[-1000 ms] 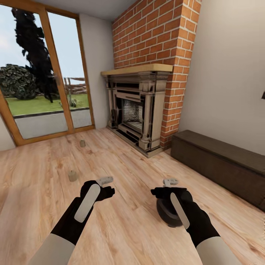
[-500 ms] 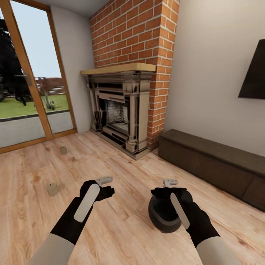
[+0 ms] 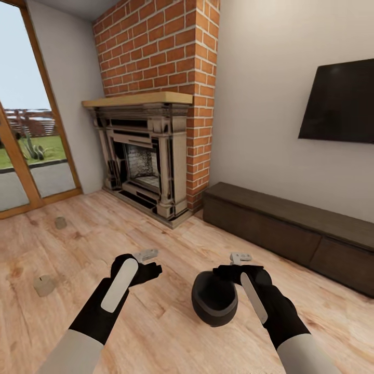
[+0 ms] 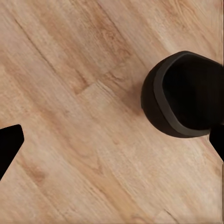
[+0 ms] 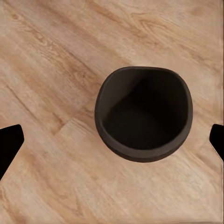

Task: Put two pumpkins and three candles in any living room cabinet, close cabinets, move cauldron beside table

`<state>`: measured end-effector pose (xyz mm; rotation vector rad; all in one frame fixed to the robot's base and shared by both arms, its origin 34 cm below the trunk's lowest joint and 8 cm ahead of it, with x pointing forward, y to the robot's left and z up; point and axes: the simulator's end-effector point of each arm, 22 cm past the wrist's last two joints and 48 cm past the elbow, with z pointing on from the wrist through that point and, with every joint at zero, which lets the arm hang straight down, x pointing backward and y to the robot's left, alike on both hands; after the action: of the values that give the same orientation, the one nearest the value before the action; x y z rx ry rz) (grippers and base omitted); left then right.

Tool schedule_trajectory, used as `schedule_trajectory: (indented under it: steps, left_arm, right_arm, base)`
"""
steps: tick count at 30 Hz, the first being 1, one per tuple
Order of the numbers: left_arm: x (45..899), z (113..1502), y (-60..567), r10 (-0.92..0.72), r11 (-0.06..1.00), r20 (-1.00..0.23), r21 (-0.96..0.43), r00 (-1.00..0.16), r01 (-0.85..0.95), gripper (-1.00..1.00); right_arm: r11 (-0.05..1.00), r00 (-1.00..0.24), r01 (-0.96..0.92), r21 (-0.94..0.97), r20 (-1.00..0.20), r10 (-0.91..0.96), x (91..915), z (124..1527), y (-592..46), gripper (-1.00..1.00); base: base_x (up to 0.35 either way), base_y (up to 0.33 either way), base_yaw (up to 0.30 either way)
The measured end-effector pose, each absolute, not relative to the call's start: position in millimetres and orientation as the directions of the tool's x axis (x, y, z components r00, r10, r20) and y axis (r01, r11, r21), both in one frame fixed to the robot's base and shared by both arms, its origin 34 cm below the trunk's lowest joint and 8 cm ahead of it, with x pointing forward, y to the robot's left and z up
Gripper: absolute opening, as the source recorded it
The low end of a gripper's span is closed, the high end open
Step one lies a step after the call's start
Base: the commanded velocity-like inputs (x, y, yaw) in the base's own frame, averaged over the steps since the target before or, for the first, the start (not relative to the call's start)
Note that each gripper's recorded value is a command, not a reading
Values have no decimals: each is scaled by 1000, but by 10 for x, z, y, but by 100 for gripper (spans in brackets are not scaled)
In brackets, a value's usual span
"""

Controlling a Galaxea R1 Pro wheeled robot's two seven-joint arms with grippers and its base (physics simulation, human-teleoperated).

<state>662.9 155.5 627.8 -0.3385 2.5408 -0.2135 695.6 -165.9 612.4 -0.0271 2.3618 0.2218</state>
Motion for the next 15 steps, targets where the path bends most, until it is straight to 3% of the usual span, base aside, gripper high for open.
schedule_trajectory:
  steps: [11,15]
  left_arm:
    - [6672,6515,1555,-297,950,-505,-238,-810,-201,100]
    - [6686,6579,1574,-312,945,-498,-250,-809,-210,100]
  right_arm:
    - [984,-718,-85,157,-694,49,6999,6365,-1648,100]
    - [983,-722,-85,161,-690,50,7002,6416,-1631,100]
  base:
    - [0,0,-284]
    - [0,0,-190]
